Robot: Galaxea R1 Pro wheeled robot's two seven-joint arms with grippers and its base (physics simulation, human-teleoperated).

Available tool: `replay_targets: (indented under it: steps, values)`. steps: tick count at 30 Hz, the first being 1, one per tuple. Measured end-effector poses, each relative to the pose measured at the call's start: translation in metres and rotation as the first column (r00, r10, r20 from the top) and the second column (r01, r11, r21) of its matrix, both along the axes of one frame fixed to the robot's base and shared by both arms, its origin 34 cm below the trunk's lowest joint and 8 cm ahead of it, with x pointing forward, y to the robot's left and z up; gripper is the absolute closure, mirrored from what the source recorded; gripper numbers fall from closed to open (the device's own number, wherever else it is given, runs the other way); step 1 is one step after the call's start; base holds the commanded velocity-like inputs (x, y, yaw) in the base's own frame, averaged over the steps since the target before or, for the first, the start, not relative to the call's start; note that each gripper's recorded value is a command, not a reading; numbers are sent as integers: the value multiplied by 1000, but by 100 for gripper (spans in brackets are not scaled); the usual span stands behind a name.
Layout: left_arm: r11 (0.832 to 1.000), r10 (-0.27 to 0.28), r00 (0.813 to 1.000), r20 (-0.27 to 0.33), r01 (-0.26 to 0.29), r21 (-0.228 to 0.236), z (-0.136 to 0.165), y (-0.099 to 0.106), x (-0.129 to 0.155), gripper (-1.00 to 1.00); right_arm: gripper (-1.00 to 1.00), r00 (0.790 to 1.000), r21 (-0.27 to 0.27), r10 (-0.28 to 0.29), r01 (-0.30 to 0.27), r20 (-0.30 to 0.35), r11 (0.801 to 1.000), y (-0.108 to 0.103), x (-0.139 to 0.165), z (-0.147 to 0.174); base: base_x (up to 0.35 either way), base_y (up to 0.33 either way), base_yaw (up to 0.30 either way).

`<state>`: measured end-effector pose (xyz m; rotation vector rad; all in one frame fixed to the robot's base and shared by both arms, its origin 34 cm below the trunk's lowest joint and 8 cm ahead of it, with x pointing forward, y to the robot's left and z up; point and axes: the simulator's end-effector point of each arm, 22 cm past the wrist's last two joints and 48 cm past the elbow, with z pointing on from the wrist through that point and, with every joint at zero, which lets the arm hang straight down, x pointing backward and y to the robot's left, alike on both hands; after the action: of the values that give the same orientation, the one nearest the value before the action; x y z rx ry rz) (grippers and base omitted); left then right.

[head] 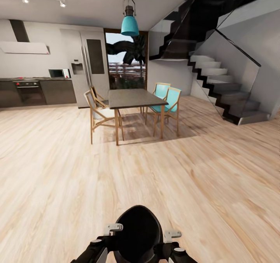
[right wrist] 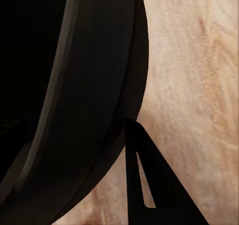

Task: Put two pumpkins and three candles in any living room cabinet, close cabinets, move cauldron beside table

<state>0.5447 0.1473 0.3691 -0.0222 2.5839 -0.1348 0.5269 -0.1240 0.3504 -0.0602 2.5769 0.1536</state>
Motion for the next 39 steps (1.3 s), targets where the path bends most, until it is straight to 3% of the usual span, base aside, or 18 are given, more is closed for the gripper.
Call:
replay_targets:
  steps: [39]
  values:
    - [1000,0,1000,0,0,0,0,0,0,100,100,1000,0,0,0,0,1000,0,0,0,10,0,-273]
